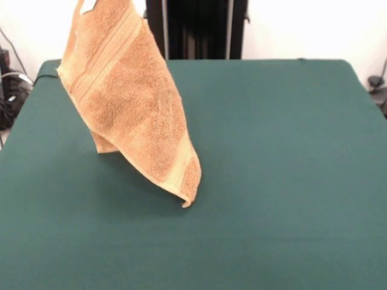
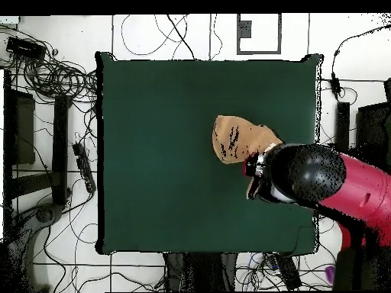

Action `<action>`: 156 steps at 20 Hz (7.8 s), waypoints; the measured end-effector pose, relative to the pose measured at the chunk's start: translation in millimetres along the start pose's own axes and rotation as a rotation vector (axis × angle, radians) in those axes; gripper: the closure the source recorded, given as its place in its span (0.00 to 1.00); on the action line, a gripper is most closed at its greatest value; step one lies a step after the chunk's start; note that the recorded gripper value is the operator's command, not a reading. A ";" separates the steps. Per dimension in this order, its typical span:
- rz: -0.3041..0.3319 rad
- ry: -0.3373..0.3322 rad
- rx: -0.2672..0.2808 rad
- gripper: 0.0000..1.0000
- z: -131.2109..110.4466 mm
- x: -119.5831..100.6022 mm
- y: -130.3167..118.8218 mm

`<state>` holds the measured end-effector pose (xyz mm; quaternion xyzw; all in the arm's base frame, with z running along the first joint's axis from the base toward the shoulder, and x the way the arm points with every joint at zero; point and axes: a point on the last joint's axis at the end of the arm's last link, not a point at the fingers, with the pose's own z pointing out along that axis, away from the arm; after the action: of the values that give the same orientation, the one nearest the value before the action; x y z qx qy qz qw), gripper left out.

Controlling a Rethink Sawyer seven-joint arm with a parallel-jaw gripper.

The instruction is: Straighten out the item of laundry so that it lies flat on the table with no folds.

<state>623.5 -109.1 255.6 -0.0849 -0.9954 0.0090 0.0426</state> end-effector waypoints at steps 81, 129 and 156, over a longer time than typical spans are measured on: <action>-0.030 0.017 0.052 1.00 34.4 50.0 145.6; 0.085 -0.062 -0.074 1.00 107.1 49.5 209.7; 0.078 -0.045 -0.108 0.00 105.9 70.4 263.2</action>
<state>589.5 161.0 149.4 -0.1255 -0.9911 -0.0410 0.0154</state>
